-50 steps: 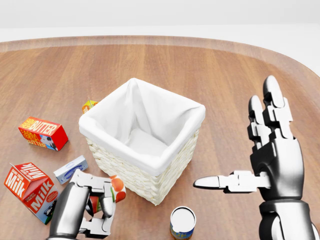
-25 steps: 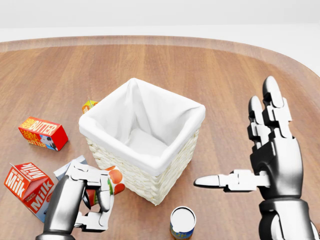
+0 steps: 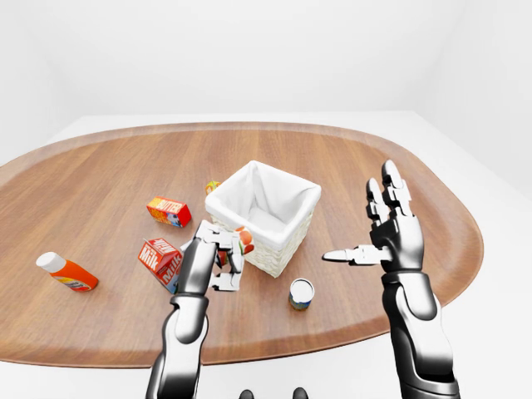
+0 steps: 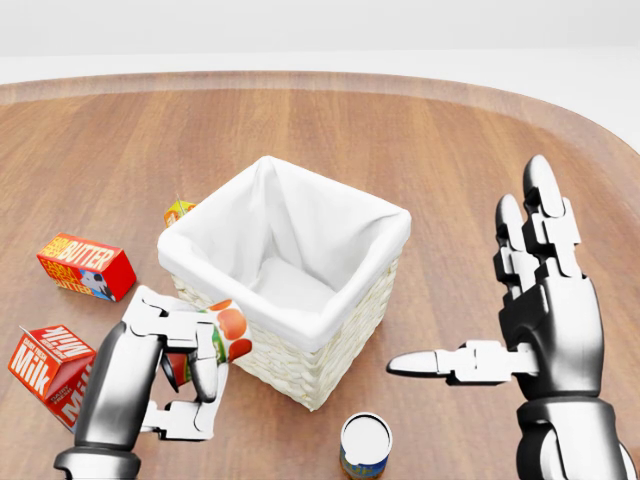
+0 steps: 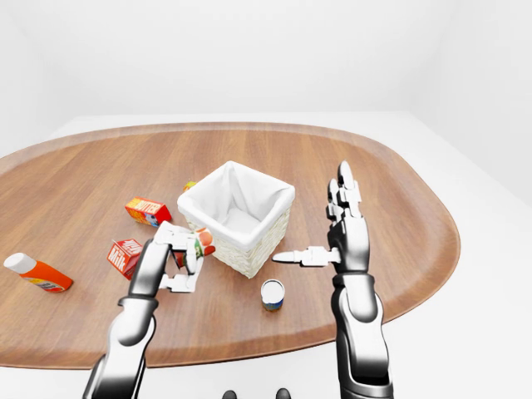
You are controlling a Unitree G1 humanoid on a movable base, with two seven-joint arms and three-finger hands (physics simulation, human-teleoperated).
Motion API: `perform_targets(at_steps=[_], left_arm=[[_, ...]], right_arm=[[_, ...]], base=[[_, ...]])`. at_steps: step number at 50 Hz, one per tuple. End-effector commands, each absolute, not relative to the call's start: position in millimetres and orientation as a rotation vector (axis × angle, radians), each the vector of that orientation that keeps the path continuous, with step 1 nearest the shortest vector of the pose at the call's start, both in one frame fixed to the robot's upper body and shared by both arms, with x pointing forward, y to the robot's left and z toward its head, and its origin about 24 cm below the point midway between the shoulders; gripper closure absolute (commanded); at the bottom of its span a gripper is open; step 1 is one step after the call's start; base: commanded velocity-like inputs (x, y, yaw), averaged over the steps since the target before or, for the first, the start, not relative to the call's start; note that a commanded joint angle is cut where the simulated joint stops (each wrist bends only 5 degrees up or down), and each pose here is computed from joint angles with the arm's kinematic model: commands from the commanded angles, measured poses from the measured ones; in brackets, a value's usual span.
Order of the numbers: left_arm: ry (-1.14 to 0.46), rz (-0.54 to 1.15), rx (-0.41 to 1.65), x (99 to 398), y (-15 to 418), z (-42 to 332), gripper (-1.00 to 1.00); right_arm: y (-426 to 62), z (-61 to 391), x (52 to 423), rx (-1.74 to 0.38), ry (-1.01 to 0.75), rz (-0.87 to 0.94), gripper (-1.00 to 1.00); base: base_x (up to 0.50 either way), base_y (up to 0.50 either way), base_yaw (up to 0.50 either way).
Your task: Pick up the tomato sauce, and put it in the basket.
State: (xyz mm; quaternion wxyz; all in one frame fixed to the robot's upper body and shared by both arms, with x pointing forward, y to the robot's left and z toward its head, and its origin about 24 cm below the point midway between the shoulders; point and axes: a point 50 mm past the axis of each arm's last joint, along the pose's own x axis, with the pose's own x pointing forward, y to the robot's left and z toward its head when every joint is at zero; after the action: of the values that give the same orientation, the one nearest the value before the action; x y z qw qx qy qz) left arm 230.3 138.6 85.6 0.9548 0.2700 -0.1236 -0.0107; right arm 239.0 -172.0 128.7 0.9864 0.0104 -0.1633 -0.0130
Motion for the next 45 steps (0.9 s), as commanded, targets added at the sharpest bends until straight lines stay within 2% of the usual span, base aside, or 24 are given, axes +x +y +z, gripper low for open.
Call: perform_targets(at_steps=[1,22,45], left_arm=[[-0.308,-0.014,0.516,234.6,137.9,103.9,1.00],[-0.342,-0.004,0.517,243.9,137.6,125.9,1.00],[-0.387,-0.018,0.545,277.0,128.2,148.9,1.00]], right_arm=[[-172.3,129.0,238.2,0.020,-0.330,-0.027,-1.00],[-172.5,128.4,237.8,0.021,-0.327,-0.028,-1.00],[-173.8,130.8,239.4,0.022,-0.337,-0.030,-1.00]], base=[[0.00,0.00,0.00],[0.00,0.00,0.00],[0.00,0.00,0.00]])
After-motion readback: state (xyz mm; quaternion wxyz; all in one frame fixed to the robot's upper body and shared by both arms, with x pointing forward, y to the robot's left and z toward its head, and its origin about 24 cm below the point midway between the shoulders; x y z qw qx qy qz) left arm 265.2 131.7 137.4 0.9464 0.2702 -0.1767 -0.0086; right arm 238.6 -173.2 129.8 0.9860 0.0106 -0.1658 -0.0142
